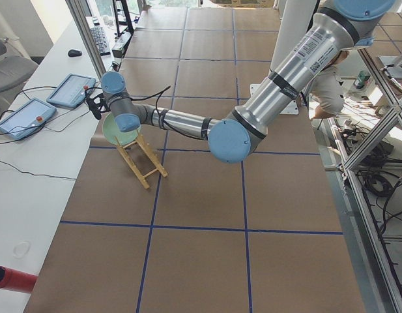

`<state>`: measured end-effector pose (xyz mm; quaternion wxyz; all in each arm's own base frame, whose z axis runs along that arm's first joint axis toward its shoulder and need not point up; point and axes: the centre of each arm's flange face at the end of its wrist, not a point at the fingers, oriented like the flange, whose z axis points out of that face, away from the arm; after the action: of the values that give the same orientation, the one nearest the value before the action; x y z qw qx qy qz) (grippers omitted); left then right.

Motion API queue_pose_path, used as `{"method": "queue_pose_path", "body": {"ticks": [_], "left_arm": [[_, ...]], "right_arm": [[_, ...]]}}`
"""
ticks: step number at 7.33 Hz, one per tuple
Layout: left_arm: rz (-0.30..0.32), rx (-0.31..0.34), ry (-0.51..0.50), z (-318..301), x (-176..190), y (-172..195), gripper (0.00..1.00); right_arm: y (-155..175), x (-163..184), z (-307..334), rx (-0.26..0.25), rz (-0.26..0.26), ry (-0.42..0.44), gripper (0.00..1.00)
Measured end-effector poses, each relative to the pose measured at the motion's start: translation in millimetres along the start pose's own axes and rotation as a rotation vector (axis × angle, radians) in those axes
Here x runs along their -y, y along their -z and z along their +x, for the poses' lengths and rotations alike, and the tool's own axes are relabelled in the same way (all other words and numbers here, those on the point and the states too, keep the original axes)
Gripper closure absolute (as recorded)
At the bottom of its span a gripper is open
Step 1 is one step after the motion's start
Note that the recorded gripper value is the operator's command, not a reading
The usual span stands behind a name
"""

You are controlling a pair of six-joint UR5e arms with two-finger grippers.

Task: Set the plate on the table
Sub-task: 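Close the left gripper on the rim of the pale green plate, then lift the plate up out of the wooden rack with the left gripper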

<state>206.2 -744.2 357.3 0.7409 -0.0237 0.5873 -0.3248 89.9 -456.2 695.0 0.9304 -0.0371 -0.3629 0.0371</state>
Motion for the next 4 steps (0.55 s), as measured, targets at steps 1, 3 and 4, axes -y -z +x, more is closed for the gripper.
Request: {"method": "queue_pose_path", "body": {"ticks": [1, 3, 4], "left_arm": [[-0.002, -0.003, 0.010, 4, -1, 0, 1.00], [-0.004, -0.028, 0.042, 25, -8, 8, 1.00], [-0.006, -0.051, 0.057, 39, -14, 16, 1.00]], "right_arm": [[0, 0, 0, 0.000, 0.000, 0.000, 0.00], [0, 0, 0, 0.000, 0.000, 0.000, 0.00], [0, 0, 0, 0.000, 0.000, 0.000, 0.00]]}}
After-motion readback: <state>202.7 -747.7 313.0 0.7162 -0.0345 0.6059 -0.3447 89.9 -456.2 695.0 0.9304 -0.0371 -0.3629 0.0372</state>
